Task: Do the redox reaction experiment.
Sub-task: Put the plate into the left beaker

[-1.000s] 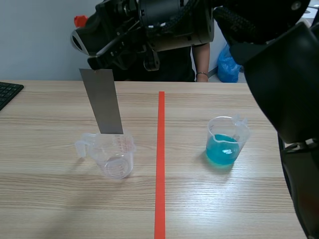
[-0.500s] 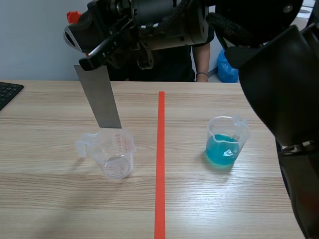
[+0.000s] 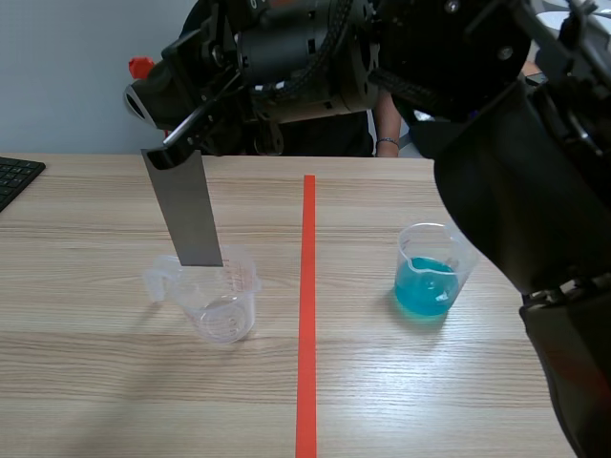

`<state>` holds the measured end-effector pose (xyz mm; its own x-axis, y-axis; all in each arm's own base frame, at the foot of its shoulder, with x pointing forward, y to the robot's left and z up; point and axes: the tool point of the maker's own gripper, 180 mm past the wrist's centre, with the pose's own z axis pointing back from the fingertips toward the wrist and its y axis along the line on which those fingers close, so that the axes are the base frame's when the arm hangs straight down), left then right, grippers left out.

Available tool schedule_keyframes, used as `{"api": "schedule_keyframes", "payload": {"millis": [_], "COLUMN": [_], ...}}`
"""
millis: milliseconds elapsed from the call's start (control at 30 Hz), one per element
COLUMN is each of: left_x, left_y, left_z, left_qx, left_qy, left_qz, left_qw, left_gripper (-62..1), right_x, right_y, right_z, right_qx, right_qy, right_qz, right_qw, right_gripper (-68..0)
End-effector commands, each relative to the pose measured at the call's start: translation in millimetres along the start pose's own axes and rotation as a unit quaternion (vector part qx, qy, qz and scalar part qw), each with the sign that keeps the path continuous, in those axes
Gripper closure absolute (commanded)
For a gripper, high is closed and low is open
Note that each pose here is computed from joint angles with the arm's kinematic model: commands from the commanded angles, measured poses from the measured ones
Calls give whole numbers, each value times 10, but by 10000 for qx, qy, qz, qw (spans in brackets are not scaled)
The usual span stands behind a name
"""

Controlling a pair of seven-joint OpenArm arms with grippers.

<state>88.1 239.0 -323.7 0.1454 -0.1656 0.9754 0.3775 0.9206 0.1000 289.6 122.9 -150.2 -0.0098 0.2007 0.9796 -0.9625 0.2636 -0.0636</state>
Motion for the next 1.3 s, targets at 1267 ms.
{"api": "schedule_keyframes", "payload": {"millis": [1267], "left_x": [67], "left_y": [44], "left_z": [30], "left_qx": [18], "left_qy": [-96], "left_qz": [-47], "left_qw": [9999], "left_gripper": [-42], "right_x": [-845], "right_y": [-309], "right_z": [-242], "right_qx": [-403], "right_qy": [569], "right_qz": [-13], "right_qw": [9976], "right_gripper": [-189]}}
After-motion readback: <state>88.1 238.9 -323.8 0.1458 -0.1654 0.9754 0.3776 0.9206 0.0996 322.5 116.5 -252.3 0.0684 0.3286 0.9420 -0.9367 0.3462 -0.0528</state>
